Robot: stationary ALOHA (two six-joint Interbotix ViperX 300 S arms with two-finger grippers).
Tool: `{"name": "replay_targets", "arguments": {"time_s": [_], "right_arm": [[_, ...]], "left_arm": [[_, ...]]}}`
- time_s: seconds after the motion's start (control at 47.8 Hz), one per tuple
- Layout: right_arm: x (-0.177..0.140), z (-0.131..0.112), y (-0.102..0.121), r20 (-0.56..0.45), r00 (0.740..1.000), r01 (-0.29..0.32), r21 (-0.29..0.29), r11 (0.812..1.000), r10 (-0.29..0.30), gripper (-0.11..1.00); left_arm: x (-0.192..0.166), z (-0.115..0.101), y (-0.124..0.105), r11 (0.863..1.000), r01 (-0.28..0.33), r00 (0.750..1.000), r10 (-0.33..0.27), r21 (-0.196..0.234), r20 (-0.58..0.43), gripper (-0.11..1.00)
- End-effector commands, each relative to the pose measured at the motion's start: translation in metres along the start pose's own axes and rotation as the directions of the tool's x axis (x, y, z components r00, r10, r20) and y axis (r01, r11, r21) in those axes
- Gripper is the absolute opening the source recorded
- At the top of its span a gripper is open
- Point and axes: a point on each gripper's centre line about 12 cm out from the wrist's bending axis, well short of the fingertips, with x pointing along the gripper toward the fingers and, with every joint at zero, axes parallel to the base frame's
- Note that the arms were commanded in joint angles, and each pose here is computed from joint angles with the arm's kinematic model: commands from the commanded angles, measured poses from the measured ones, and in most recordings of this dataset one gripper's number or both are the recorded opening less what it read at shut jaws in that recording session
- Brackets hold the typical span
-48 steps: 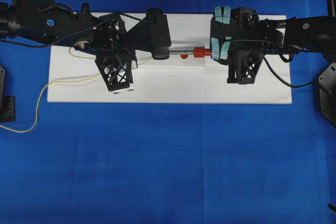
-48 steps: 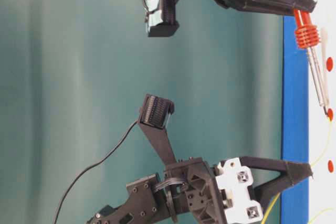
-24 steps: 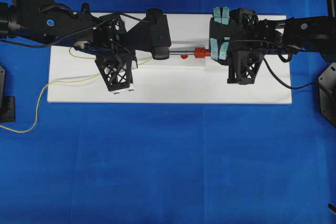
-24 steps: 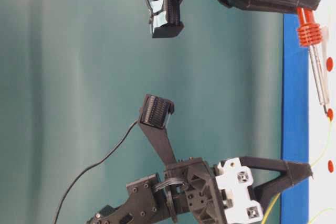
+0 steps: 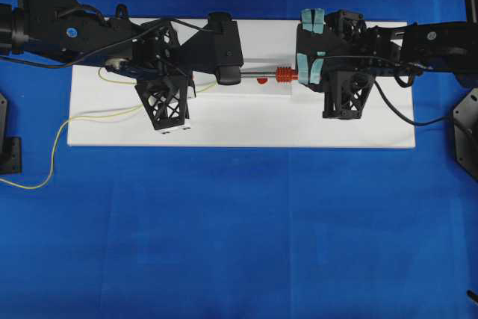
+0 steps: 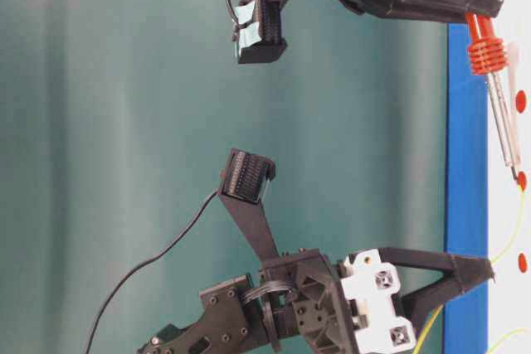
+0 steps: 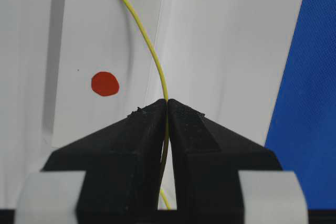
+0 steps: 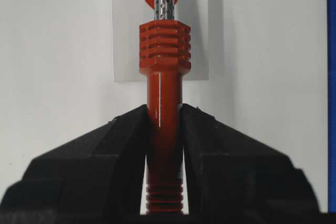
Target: Touch the tip of the soldering iron to the tip of the solder at the mark.
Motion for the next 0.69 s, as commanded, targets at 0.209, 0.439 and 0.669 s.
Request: {"name": "replay_targets", "arguments": {"time_s": [0.209, 0.439, 0.669], "right_arm": [[-0.0049, 0.0103, -0.0007, 0.024, 1.0, 0.002, -0.003, 1.0, -0.002, 0.06], [-0.0049, 0.0103, -0.0007, 0.024, 1.0, 0.002, -0.003, 1.0, -0.002, 0.06], [-0.0046, 0.0107, -0.0007, 0.024, 1.0, 0.002, -0.003, 1.0, -0.002, 0.06]], "left_arm": [[-0.0096, 0.0106, -0.0007, 1.0, 0.0, 0.999, 0.0, 0.005, 0.038, 0.02], [-0.0096, 0.0106, -0.0013, 1.0, 0.001, 0.999, -0.001, 0.007, 0.038, 0.02], [-0.0095, 0.0098, -0.0014, 1.0, 0.001, 0.999, -0.002, 0.005, 0.032, 0.02]]}}
